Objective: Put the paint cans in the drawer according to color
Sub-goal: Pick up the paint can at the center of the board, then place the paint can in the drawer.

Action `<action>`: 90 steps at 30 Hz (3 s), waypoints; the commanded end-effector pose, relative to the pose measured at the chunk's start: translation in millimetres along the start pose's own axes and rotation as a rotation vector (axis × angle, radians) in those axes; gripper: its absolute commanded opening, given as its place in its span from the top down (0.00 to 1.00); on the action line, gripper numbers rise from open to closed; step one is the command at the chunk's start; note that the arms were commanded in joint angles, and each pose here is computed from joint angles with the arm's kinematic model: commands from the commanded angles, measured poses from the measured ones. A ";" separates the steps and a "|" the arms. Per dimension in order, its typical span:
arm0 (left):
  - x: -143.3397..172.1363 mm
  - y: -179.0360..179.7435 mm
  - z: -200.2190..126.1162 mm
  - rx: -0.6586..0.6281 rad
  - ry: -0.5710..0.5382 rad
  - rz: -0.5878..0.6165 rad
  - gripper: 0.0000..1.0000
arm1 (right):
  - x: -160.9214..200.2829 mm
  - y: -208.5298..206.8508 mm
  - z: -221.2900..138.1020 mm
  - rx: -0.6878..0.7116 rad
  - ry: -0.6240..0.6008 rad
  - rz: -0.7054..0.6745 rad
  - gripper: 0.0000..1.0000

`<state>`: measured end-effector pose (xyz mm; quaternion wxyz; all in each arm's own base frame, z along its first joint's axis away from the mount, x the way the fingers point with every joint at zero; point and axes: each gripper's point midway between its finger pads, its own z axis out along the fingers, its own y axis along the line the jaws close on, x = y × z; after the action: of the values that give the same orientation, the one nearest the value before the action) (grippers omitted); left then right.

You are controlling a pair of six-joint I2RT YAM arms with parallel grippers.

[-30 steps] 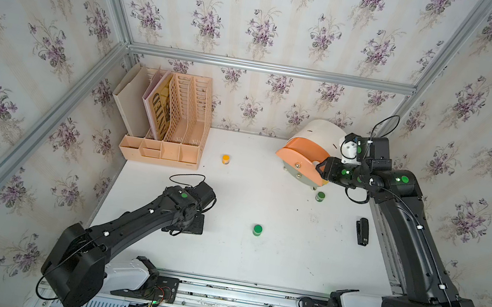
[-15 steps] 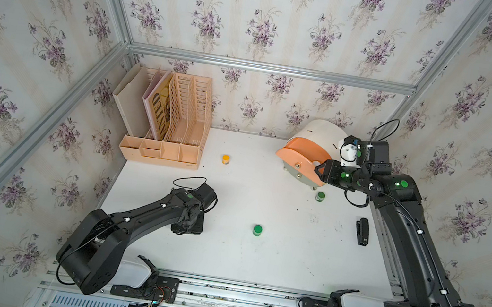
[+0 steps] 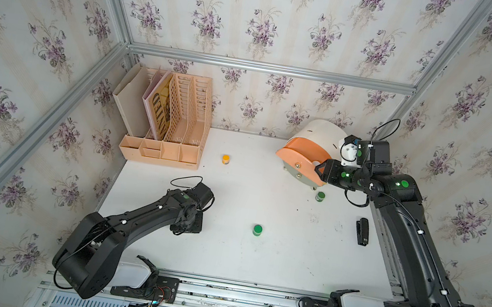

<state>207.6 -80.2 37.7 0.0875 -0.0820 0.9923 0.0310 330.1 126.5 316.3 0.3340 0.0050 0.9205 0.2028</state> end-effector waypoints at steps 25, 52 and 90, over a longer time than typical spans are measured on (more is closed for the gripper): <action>-34.3 -5.0 -79.6 0.016 -0.103 0.076 0.67 | 9.2 -3.7 -8.2 0.002 -0.022 -0.023 0.50; -189.8 -232.2 -295.9 0.431 -0.553 0.390 0.68 | 49.9 -53.5 -5.5 0.076 -0.047 0.049 0.53; -277.7 -372.2 -243.5 0.701 -0.894 0.603 0.62 | 31.7 -61.4 7.0 0.062 -0.130 0.061 0.56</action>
<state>490.9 -420.5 299.1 0.4798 0.2556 0.8055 -0.2358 311.4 78.4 264.6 0.3735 0.0535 0.9077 0.1836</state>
